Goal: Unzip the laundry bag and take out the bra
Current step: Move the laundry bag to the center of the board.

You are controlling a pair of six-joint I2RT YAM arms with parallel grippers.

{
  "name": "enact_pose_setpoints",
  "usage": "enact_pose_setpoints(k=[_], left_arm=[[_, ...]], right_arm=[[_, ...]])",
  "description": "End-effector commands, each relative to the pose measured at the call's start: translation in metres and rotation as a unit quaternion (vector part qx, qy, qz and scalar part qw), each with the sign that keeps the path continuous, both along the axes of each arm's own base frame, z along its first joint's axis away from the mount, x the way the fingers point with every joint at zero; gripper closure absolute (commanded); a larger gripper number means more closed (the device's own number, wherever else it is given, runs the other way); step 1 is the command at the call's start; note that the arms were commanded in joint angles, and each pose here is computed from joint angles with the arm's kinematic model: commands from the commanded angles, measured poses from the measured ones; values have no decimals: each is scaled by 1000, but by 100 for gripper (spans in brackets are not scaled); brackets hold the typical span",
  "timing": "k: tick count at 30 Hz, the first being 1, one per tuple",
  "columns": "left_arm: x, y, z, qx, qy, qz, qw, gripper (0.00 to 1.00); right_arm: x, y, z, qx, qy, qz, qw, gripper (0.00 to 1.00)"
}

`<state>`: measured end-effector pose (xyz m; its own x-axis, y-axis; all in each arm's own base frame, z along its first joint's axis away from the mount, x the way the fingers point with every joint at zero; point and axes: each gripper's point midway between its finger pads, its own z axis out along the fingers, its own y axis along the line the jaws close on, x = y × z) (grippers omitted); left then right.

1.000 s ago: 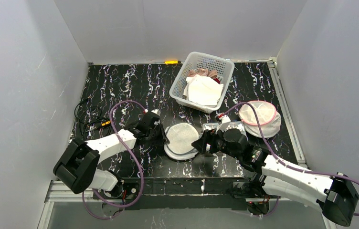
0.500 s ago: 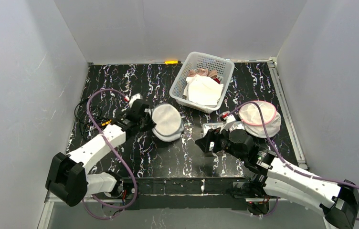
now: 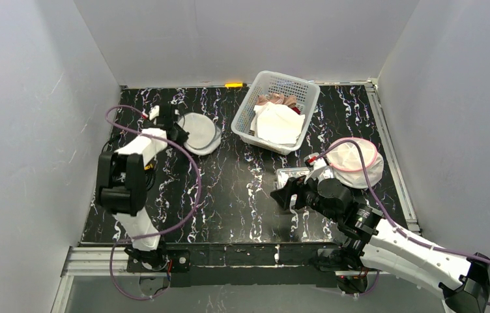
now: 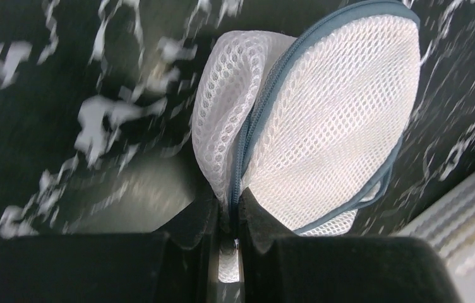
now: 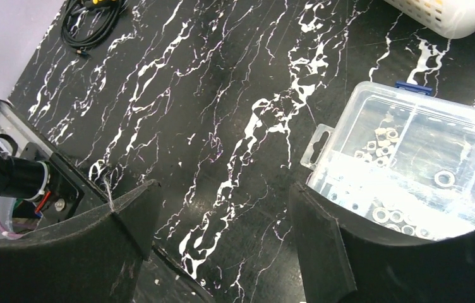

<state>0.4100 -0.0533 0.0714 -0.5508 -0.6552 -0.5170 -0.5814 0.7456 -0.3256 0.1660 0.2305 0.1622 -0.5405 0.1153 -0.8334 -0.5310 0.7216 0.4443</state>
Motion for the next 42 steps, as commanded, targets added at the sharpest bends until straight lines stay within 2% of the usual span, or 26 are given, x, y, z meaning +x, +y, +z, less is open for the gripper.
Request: enact_pose_setpoints(k=[1,5,8,13,19,22,28,33,39,42], left_arm=[[54,17,-1,-44,-16,17,999,100],[80,27,-17,-78,-16,32,996,100],[93,42,-23,-79,-16,42,996,100],[94,44,-30,-75,-7,37,997,100],[89,43,-19,-71,-20,24,997,70],[85,44,-17,-63,-12,19,998,61],[69,52,10,-42,-18,27,999,45],[47,50,62,-44,-67,23,996,33],[-3,36,119,-60,-120,11,991,29],[-41,7,135,-80,-137,-21,987,29]], right_arm=[[7,-4,29,10,-35,-13,999,19],[12,-11,36,7,-46,-33,998,19],[16,-21,44,4,-58,-57,997,19],[22,-36,49,-3,-72,-91,993,18],[24,-45,51,-14,-79,-106,991,17],[24,-48,55,-16,-83,-109,990,17],[23,-53,66,-15,-89,-114,989,15],[24,-55,80,-19,-90,-118,989,13],[38,-41,91,-61,-78,-121,988,9],[57,-38,93,-106,-68,-157,979,10]])
